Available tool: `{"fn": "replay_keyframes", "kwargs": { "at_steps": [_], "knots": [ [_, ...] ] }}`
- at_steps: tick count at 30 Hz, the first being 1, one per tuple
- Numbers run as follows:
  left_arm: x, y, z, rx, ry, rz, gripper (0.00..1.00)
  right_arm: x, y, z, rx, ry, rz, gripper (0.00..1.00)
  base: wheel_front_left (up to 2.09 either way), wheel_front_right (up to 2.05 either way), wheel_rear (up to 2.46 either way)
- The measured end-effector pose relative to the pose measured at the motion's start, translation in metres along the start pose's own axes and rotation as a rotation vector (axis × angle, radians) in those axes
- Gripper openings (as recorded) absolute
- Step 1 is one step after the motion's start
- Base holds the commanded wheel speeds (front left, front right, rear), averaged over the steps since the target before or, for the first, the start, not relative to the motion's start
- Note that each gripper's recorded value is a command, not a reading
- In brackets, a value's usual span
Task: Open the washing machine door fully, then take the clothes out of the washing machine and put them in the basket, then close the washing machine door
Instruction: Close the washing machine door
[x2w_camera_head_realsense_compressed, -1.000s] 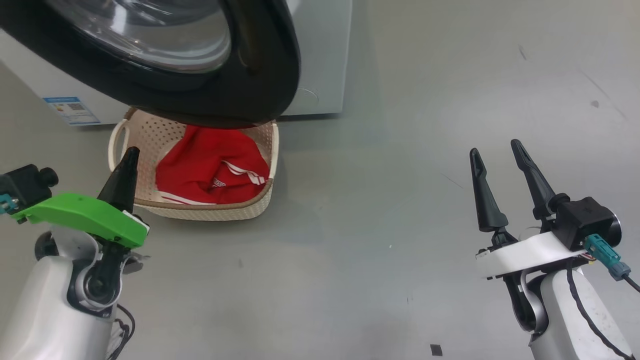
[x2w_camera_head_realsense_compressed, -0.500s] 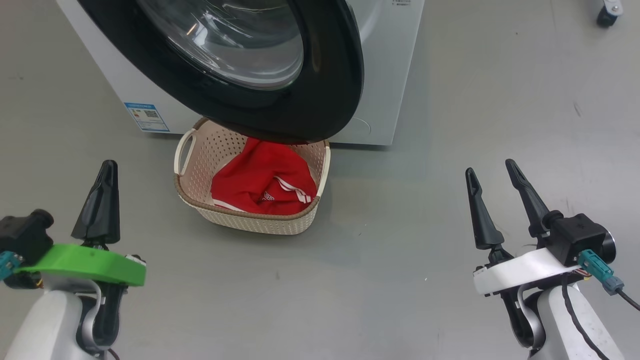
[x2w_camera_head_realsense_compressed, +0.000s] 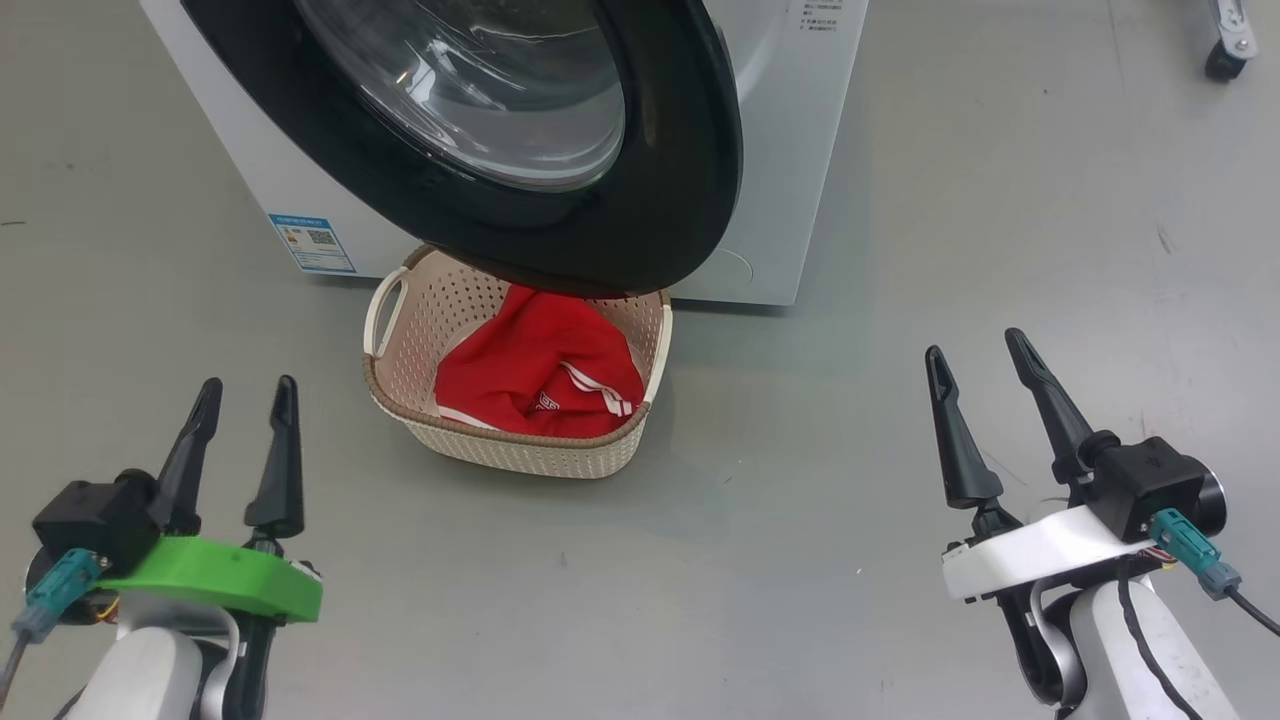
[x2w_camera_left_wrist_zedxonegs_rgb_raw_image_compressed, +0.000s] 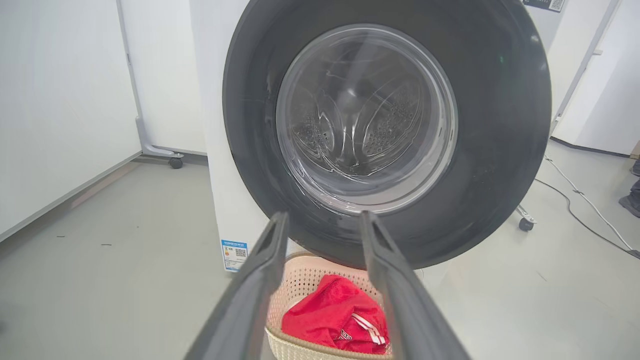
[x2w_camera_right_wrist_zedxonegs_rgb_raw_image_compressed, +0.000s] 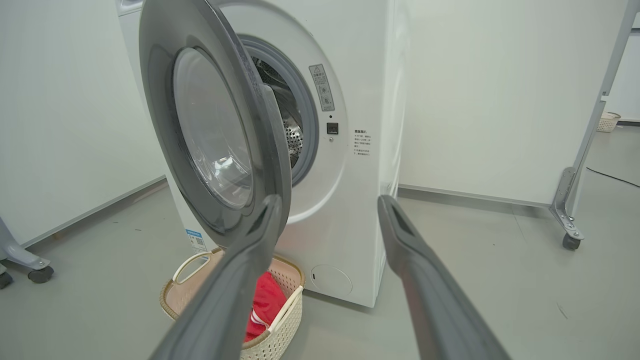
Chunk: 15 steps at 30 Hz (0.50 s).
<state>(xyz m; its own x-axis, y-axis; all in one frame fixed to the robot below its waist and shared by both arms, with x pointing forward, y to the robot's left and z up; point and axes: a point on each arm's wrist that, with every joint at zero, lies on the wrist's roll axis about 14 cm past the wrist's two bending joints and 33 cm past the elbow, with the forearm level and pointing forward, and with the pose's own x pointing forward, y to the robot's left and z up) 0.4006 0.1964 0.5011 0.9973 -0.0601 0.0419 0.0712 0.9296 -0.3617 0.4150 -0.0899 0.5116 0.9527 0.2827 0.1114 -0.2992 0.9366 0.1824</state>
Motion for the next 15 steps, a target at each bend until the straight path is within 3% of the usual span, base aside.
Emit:
{"fn": "replay_keyframes", "kwargs": {
  "at_steps": [6,15],
  "knots": [
    [-0.002,-0.003,-0.006,0.096,0.023,-0.019,1.0,0.0,0.0,-0.001,0.0,0.002,0.002,1.0,0.0,0.0,0.0],
    [0.003,-0.01,0.01,0.084,-0.041,-0.007,1.0,0.0,0.001,-0.001,0.002,0.002,0.006,1.0,0.0,0.0,0.0]
  ]
}}
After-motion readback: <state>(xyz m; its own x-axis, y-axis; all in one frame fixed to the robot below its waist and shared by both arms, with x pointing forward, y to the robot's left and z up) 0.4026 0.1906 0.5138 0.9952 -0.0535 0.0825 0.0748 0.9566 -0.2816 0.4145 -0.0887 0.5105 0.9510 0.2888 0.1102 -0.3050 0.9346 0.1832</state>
